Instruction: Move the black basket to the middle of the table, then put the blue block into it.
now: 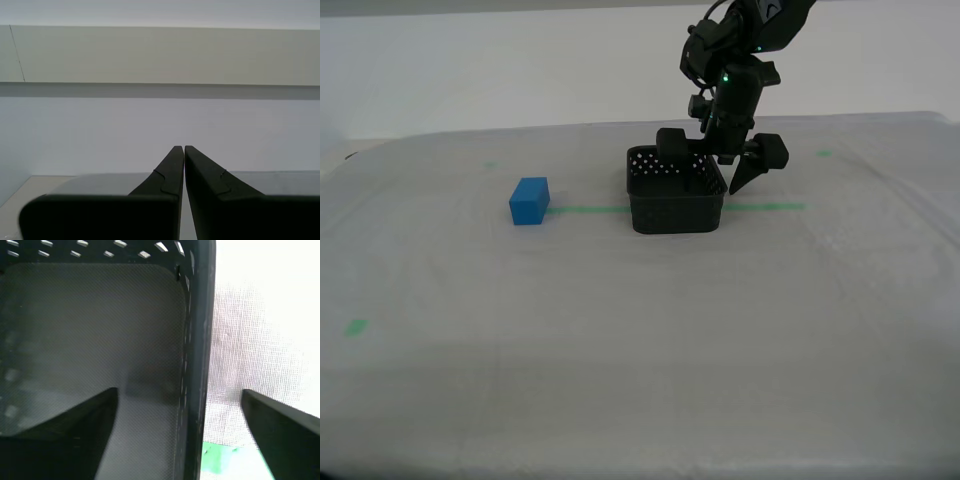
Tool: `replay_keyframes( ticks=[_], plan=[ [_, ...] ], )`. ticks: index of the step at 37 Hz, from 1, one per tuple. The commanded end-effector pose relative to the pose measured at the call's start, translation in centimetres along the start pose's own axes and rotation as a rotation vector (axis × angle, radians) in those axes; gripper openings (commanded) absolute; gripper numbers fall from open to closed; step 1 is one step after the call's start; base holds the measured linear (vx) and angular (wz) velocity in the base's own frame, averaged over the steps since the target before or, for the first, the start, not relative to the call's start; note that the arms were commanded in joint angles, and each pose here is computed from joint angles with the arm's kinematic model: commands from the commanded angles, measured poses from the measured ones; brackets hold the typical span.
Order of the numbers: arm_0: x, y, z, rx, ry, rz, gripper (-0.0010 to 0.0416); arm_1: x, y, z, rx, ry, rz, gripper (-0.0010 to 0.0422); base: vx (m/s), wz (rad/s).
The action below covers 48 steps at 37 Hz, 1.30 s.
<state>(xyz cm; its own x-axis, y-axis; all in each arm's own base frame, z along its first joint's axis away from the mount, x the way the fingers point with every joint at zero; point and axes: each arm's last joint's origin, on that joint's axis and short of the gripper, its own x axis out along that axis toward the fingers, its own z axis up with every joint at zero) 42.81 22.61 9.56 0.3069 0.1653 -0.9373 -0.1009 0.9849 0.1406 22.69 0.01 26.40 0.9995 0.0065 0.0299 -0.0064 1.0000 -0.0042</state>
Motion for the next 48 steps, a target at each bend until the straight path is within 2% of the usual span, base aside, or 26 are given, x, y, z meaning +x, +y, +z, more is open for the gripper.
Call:
replay_keyframes(
  ticks=[1, 6, 9, 12, 16, 20, 23, 26, 32, 39, 48],
  plan=[
    [-0.6, 0.1, 0.2, 0.000, -0.013, 0.003, 0.0412, 0.0, 0.0, 0.1, 0.001, -0.007, 0.000, 0.0000, 0.000, 0.000],
    [-1.5, 0.2, 0.5, -0.018, -0.037, 0.008, 0.0372, 0.0, 0.0, 0.1, 0.001, -0.007, 0.000, 0.0000, 0.000, 0.000],
    [-2.0, 0.2, 0.7, -0.022, -0.053, -0.001, 0.0380, 0.0, 0.0, 0.1, 0.001, -0.007, 0.000, 0.0000, 0.000, 0.000],
    [-2.3, 0.3, 0.8, -0.026, -0.064, -0.005, 0.0407, 0.0, 0.0, 0.1, 0.001, -0.007, 0.000, 0.0000, 0.000, 0.000],
    [-3.0, 0.3, 0.9, -0.028, -0.065, -0.003, 0.0390, 0.0, 0.0, 0.1, 0.001, -0.007, 0.000, 0.0000, 0.000, 0.000],
    [-4.1, 0.4, 1.0, -0.033, -0.065, -0.004, 0.0404, 0.0, 0.0, 0.1, 0.001, -0.007, 0.000, 0.0000, 0.000, 0.000],
    [-5.5, 0.4, 1.1, -0.045, -0.071, -0.005, 0.0396, 0.0, 0.0, 0.1, 0.001, -0.007, 0.001, 0.0000, 0.000, 0.000],
    [-7.6, 0.4, 1.2, -0.049, -0.080, -0.015, 0.0400, 0.0, 0.0, 0.1, 0.001, -0.007, 0.000, 0.0000, 0.000, 0.000],
    [-12.5, 0.2, 1.3, -0.073, -0.147, -0.089, 0.0402, 0.0, 0.0, 0.1, 0.001, -0.007, 0.001, 0.0000, 0.000, 0.000],
    [-18.6, -0.2, 1.1, -0.088, -0.242, -0.121, 0.0401, 0.0, 0.0, 0.1, 0.001, -0.007, 0.001, 0.0000, 0.000, 0.000],
    [-24.7, -2.2, 0.1, -0.088, -0.296, -0.170, 0.0401, 0.0, 0.0, 0.1, 0.001, -0.007, 0.000, 0.0000, 0.000, 0.000]
  ],
)
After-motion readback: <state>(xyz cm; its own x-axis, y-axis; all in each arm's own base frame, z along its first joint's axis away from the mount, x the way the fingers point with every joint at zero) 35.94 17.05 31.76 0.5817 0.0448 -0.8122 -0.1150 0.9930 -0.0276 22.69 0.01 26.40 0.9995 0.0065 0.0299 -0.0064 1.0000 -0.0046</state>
